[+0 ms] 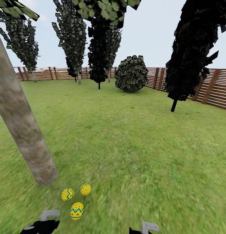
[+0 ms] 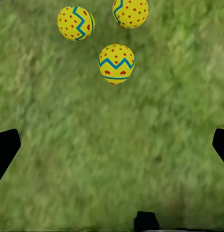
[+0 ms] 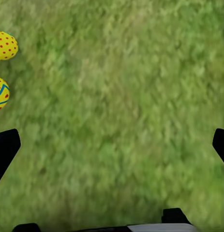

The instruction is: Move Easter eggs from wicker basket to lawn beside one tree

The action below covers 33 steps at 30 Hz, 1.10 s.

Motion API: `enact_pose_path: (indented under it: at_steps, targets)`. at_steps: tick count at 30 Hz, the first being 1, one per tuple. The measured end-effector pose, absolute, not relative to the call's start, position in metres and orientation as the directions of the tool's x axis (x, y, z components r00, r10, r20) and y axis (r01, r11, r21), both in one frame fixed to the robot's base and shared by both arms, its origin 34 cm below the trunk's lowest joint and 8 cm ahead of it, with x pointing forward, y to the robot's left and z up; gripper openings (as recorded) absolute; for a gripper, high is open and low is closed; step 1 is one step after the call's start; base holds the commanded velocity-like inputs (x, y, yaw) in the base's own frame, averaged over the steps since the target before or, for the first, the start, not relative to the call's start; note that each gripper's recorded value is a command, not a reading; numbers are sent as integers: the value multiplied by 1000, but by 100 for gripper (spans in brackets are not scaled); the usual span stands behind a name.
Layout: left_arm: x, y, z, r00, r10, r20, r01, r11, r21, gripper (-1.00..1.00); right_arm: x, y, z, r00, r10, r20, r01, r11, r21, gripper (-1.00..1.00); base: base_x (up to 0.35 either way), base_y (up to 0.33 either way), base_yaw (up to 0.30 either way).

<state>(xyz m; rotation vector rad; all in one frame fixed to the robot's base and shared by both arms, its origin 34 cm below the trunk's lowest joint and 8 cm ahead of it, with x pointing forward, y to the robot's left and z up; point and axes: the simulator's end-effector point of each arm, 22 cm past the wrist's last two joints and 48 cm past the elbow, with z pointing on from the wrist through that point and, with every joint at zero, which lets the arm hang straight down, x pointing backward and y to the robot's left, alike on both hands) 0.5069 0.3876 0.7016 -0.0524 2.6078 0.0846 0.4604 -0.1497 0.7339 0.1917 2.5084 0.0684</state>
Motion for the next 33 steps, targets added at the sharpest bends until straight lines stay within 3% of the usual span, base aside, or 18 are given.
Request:
enact_pose_path:
  at_steps: [18, 33]
  targets:
    - [358, 345, 647, -947, -52, -316, -63, 998, 25, 100, 432, -164, 720, -836, 132, -532, 126, 991, 48, 100, 0, 0, 0]
    - [312, 347, 637, -959, -45, -278, -59, 997, 41, 100, 355, -229, 666, -896, 157, -415, 214, 972, -94, 100, 0, 0, 0]
